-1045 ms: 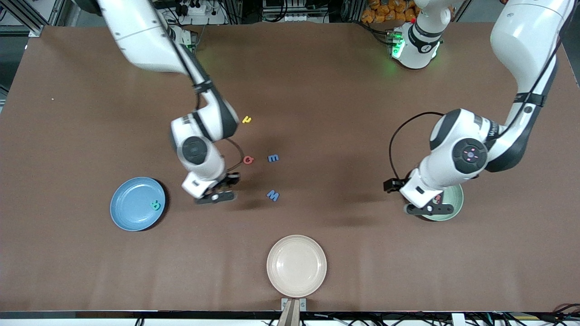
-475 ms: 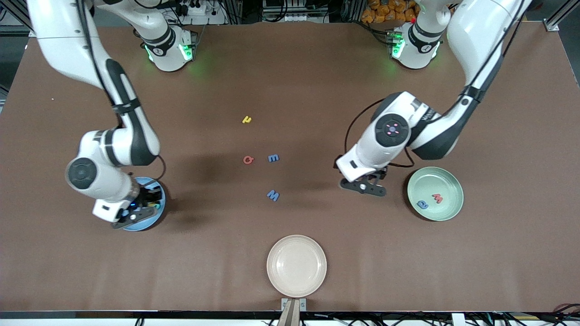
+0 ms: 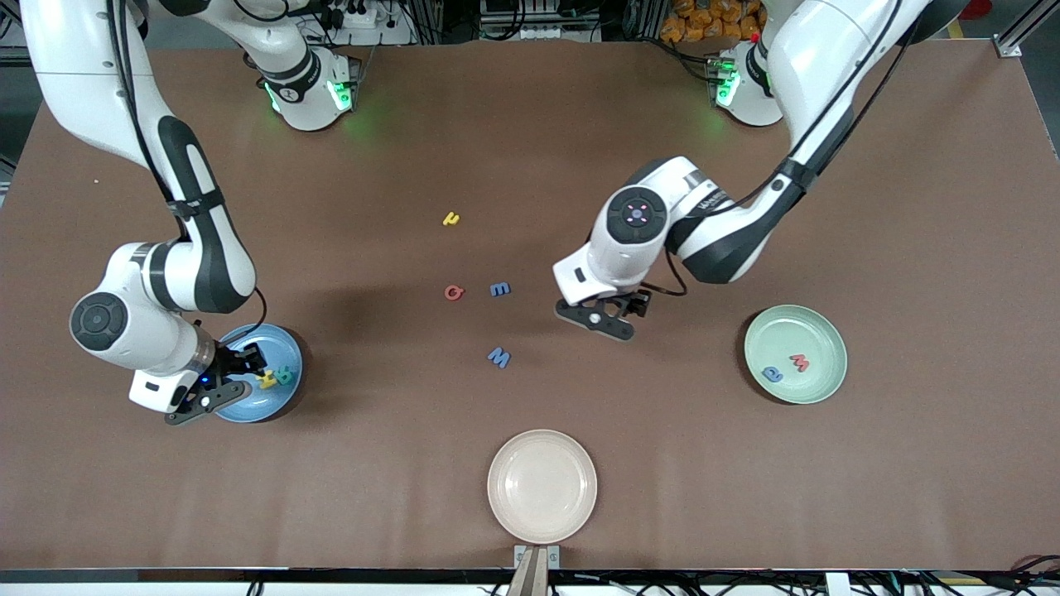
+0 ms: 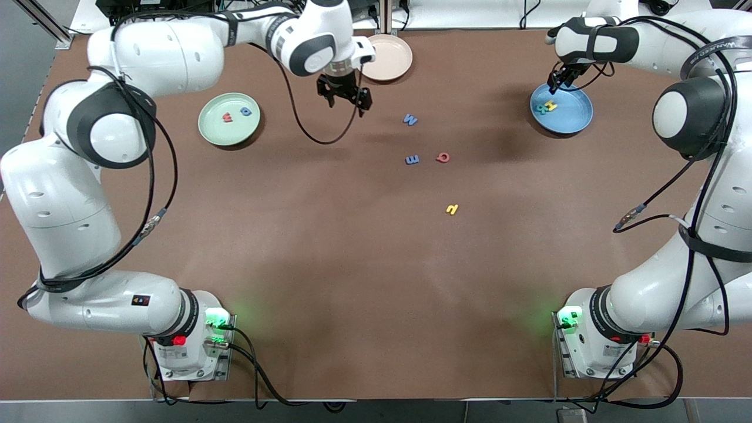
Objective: Sort uppercase to blue plate, lowercase to green plate
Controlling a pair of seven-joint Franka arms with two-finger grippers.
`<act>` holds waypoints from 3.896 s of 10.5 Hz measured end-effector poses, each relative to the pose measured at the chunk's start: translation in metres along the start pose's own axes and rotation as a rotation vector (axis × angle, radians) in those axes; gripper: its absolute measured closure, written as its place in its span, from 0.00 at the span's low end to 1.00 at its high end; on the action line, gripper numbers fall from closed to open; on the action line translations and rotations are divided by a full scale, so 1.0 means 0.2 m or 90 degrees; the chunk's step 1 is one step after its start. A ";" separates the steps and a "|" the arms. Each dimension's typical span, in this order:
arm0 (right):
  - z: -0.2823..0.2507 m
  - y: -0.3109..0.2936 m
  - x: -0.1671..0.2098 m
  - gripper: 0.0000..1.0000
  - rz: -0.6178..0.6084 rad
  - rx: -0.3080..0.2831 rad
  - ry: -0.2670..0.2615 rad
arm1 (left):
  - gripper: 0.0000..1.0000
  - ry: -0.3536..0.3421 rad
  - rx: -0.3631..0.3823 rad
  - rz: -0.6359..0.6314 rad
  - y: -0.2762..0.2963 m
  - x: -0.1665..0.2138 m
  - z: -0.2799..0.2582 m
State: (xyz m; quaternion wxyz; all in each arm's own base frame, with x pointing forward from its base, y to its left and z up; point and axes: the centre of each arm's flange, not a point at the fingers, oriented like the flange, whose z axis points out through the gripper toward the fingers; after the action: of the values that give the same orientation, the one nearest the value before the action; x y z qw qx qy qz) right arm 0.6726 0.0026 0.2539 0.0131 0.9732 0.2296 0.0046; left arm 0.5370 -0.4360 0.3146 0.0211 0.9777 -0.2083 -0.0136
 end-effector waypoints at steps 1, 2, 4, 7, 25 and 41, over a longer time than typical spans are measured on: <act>0.01 -0.01 0.00 0.14 -0.002 0.001 -0.001 | 0.00 0.003 -0.003 -0.004 0.07 -0.01 0.00; 0.01 -0.02 0.01 0.01 -0.004 0.002 -0.001 | 0.00 0.007 -0.006 -0.012 0.15 -0.01 -0.02; 0.00 -0.07 0.04 0.00 -0.002 0.003 0.002 | 0.00 0.009 -0.008 -0.041 0.32 -0.04 0.00; 0.00 -0.17 0.09 0.00 0.011 0.002 0.005 | 0.00 0.023 0.019 -0.083 0.69 -0.16 0.13; -0.03 -0.42 0.21 0.00 0.075 0.001 0.016 | 0.00 0.076 -0.017 0.013 1.54 -0.47 0.59; 0.01 -0.25 0.18 0.00 0.240 0.000 0.007 | 0.13 0.084 -0.013 0.046 1.66 -0.60 0.79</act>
State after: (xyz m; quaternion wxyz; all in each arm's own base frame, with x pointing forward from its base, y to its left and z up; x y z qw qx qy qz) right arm 0.6821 0.0627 0.2504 0.0106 0.9989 0.0435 0.0126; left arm 0.2870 -0.6965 0.1752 0.0450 0.9682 -0.2411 0.0500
